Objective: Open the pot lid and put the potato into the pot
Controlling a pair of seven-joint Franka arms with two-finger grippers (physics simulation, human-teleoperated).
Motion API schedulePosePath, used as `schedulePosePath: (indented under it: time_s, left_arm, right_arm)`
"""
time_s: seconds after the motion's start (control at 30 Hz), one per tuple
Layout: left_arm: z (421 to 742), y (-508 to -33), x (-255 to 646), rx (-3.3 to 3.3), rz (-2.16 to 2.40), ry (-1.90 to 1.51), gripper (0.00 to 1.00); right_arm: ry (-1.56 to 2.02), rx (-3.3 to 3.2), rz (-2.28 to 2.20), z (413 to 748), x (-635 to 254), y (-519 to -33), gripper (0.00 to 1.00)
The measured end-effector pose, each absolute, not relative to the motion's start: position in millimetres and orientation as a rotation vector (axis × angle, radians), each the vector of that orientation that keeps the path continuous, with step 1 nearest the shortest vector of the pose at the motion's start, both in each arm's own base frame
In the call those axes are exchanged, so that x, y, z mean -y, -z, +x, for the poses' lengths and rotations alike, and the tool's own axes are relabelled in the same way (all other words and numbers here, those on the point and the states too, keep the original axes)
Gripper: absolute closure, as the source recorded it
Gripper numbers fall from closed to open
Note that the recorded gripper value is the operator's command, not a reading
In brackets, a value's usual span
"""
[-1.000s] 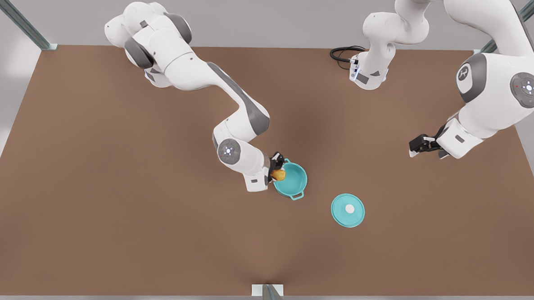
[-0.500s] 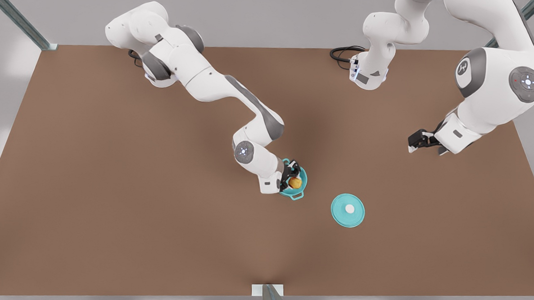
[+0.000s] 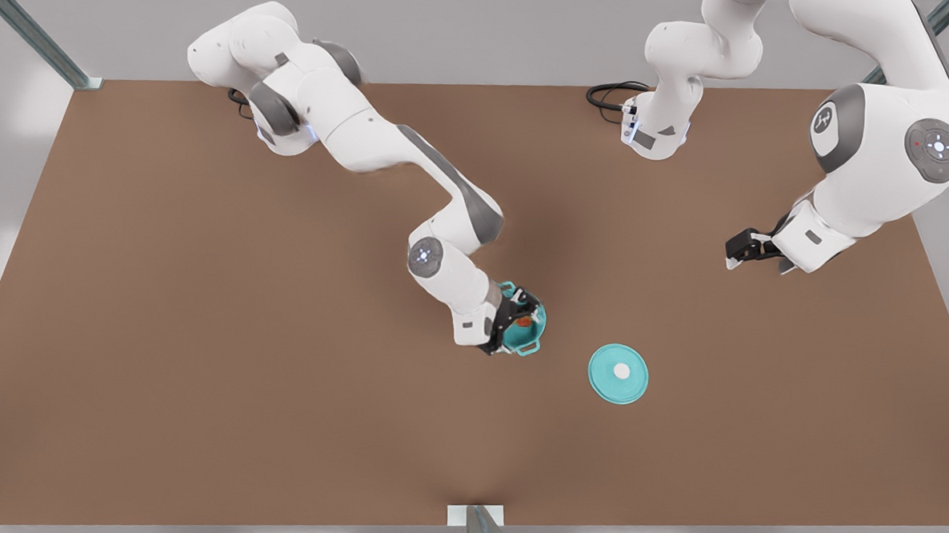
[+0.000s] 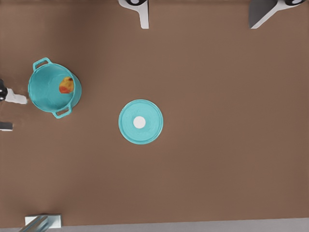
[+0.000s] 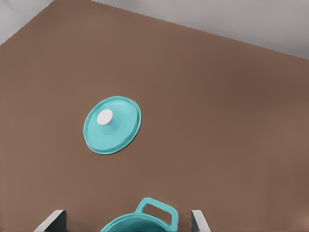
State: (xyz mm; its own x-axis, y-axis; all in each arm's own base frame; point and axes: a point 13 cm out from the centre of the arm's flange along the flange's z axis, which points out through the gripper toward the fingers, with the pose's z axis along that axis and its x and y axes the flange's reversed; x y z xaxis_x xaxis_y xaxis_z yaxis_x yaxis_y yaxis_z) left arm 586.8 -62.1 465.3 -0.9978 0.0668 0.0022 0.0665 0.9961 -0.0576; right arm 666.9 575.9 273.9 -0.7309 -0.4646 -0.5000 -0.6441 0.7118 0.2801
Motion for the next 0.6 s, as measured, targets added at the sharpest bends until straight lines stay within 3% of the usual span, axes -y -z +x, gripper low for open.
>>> schedulePosePath:
  time_s: [0.07,0.1,0.2,0.37,0.6]
  left_arm:
    - [587,-465,62,3.134,-0.105,-0.09,0.0]
    - [587,-465,62,3.135,-0.104,-0.089,0.0]
    - [591,-464,63,3.137,-0.105,-0.093,0.0]
    - [597,-466,65,3.155,-0.11,-0.095,0.0]
    - [601,-465,67,3.166,-0.111,-0.105,0.0]
  right_arm:
    - [-0.375,-2.623,-0.733,726,-411,-382,0.0]
    - [-0.247,-2.747,-0.645,735,-315,-392,0.0]
    - [-0.049,-3.086,-0.474,696,-145,-367,0.0]
    - [-0.035,-3.314,-0.515,632,-106,-367,0.0]
    - [-0.056,-3.417,-0.585,602,-103,-366,0.0]
